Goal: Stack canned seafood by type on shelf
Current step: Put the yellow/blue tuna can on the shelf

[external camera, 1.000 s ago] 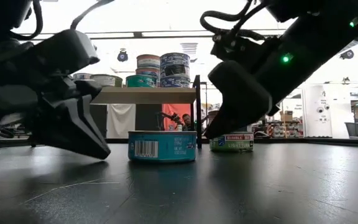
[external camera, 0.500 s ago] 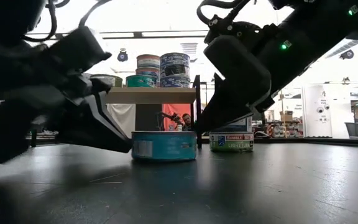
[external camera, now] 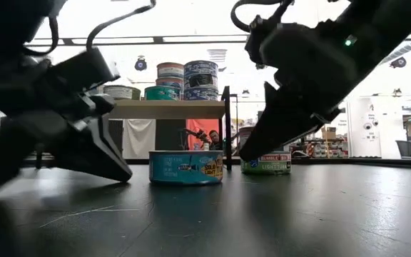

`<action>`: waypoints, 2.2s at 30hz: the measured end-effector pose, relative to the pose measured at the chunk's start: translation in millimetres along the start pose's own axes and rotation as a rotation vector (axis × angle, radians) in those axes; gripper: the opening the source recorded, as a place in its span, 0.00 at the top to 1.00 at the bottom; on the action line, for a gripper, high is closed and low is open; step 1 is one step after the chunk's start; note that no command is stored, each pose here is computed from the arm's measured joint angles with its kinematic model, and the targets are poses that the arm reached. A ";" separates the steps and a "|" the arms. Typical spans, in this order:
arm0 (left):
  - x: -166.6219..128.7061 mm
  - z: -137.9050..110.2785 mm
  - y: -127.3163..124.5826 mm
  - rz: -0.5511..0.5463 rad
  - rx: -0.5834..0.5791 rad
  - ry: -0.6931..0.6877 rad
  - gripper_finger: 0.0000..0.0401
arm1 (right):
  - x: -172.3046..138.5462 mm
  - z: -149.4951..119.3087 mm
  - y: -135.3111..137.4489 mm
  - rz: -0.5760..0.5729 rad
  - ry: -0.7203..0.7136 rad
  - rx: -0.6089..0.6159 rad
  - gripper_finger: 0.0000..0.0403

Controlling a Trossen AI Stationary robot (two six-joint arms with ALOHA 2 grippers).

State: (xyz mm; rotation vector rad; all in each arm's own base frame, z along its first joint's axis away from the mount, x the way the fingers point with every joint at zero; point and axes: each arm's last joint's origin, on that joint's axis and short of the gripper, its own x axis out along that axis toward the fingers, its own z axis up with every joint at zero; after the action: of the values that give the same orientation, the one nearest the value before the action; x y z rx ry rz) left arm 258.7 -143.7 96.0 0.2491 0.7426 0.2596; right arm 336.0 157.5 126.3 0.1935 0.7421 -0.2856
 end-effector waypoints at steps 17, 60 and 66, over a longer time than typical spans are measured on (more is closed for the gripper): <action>1.7 13.7 1.4 0.048 -0.026 -0.119 1.00 | 35.4 -2.2 -3.8 -0.044 -0.034 -0.037 0.97; -2.1 35.1 11.0 0.019 0.124 -0.123 1.00 | 40.0 29.1 -29.2 -0.273 0.107 -0.038 0.97; -3.1 29.4 14.8 -0.095 0.104 -0.173 1.00 | 35.6 39.4 -34.2 -0.228 0.123 -0.081 0.97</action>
State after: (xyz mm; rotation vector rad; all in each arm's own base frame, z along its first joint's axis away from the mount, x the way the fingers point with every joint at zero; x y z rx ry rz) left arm 274.7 -134.7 123.5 0.3299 0.5950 0.1074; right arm 375.0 107.9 127.8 0.0496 0.8978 -0.4629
